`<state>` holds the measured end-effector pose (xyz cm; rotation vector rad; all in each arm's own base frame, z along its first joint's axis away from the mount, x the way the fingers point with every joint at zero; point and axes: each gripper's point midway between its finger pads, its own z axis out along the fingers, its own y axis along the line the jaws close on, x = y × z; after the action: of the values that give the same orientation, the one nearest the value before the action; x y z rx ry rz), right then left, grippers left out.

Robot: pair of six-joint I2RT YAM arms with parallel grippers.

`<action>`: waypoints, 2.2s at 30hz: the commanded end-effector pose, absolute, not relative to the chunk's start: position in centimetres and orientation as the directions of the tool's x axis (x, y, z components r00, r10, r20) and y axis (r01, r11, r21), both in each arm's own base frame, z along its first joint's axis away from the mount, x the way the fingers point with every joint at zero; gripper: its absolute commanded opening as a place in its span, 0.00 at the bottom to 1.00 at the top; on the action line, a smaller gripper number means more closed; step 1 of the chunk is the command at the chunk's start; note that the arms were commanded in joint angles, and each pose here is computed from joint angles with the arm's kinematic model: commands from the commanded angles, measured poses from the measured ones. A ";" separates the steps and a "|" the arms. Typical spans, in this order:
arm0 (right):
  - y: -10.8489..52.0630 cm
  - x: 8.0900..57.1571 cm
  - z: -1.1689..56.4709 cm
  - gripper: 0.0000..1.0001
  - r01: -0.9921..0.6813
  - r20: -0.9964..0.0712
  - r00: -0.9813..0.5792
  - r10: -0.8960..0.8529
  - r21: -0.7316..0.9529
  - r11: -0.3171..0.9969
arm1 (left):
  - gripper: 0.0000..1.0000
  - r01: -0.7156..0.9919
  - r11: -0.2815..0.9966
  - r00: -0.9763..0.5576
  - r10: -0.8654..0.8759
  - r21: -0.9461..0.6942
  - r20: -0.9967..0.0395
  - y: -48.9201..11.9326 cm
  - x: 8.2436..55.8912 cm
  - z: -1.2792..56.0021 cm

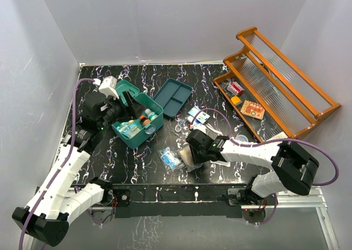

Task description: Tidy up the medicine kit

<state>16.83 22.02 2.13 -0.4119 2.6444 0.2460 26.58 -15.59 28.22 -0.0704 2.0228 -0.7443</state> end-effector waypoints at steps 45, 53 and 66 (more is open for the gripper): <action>33.4 23.6 22.3 0.00 -0.474 -0.765 -0.629 0.137 0.517 0.713 | 0.57 0.281 0.375 -0.884 -0.259 -0.883 -0.390 -25.6 23.8 20.4; 33.5 24.0 22.2 0.01 -0.463 -0.765 -0.628 0.141 0.514 0.722 | 0.26 0.309 0.397 -0.880 -0.225 -0.864 -0.418 -25.6 23.2 20.3; 27.8 25.5 19.6 0.37 -0.232 -0.774 -0.599 0.205 0.413 0.881 | 0.00 0.321 0.561 -0.782 -0.297 -0.763 -0.548 -23.3 25.3 23.3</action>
<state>24.07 30.75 18.59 -0.1573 2.1673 0.7396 24.67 -24.31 19.56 -0.0007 2.2203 -1.3356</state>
